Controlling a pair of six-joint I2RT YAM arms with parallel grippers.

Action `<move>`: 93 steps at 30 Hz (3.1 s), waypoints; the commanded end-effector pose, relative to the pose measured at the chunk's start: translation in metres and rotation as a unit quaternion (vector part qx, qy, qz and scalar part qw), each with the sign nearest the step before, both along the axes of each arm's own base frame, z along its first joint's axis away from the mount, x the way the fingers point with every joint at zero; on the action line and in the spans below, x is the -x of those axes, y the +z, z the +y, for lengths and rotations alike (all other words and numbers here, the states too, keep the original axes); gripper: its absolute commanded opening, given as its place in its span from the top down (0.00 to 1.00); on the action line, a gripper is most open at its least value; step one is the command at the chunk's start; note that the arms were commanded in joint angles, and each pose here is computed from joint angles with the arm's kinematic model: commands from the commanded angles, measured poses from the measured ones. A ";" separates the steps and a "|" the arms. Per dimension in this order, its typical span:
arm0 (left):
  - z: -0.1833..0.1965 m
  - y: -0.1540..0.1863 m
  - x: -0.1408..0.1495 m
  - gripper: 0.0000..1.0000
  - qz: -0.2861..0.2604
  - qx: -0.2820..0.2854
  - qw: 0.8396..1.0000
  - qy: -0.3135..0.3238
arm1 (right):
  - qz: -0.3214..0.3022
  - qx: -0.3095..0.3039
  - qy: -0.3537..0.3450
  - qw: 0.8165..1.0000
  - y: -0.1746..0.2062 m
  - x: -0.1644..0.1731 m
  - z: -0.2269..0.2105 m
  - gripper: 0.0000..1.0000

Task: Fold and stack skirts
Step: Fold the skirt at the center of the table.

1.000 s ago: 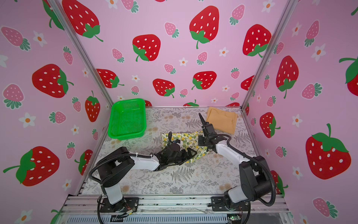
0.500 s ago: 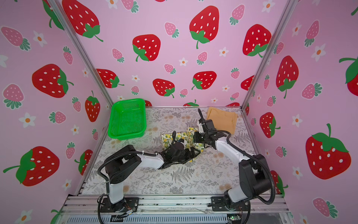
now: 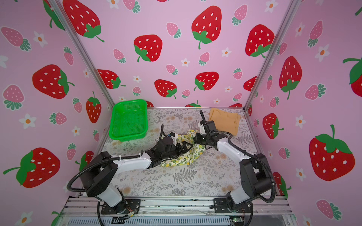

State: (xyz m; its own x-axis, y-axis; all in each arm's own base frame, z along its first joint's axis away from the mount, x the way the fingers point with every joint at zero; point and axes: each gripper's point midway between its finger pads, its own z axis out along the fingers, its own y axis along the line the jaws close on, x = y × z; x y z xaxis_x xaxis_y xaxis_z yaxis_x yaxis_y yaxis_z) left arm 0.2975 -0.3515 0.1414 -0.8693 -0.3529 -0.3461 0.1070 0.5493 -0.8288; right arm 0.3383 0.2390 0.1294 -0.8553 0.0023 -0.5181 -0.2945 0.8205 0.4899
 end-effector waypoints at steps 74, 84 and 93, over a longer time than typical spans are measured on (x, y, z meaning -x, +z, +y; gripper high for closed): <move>0.062 -0.113 0.007 0.00 0.076 -0.108 0.991 0.019 | 0.126 -0.291 -0.024 0.948 -0.035 0.008 0.101 0.36; 0.065 -0.090 0.006 0.00 0.054 -0.107 0.993 0.022 | 0.094 -0.347 -0.019 0.933 0.013 0.003 0.110 0.14; 0.073 -0.060 0.008 0.01 0.031 -0.111 0.993 0.025 | 0.034 -0.334 -0.007 0.942 0.058 -0.009 0.115 0.00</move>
